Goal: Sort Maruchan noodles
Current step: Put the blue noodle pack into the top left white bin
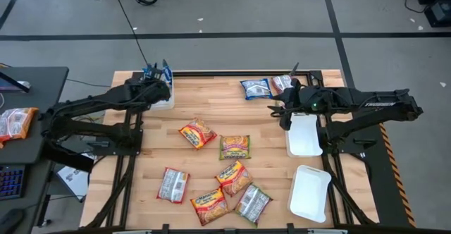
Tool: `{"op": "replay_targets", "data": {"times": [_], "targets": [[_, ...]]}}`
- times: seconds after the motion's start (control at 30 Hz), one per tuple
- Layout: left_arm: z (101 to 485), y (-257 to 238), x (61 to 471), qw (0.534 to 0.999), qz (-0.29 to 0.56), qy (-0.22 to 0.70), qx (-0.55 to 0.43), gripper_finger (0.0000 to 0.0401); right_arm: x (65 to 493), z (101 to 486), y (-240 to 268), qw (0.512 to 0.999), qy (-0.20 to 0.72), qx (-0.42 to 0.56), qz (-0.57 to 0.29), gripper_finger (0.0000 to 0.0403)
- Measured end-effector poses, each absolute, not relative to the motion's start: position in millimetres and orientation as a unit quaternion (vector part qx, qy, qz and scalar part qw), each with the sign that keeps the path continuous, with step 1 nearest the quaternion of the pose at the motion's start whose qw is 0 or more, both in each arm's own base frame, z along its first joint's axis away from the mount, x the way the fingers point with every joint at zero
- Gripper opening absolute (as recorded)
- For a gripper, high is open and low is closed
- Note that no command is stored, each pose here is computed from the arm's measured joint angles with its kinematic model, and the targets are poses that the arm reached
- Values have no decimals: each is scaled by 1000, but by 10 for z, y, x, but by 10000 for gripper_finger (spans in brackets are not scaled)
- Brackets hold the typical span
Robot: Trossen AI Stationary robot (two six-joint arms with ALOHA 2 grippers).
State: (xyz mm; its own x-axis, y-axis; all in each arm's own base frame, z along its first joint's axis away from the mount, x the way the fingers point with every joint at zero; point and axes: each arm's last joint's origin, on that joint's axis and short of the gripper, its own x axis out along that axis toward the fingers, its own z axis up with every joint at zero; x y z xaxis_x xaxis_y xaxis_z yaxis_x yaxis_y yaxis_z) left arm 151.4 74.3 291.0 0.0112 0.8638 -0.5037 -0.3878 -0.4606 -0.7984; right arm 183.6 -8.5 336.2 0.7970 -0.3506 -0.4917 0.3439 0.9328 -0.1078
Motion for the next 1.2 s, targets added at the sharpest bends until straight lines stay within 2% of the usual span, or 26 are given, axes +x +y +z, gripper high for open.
{"op": "replay_targets", "data": {"times": [0.23, 0.5, 0.83, 1.1, 1.2], "targets": [[2885, 678, 1334, 470, 703, -176, -504, 23, 1836, 3362, -84, 948, 260, -4, -183, 170], [2586, 767, 1317, 426, 715, -141, -536, 23, 1838, 3362, -8, 950, 250, 51, -178, 170], [2199, 1128, 1198, 348, 714, -220, -566, 23, 1851, 3361, 53, 950, 240, 75, -186, 170], [1996, 1281, 1166, 340, 678, -273, -592, 35, 1934, 3394, 60, 954, 207, 104, -189, 170], [1983, 1344, 1159, 354, 666, -290, -588, 37, 1980, 3390, 63, 955, 201, 104, -191, 170]]}}
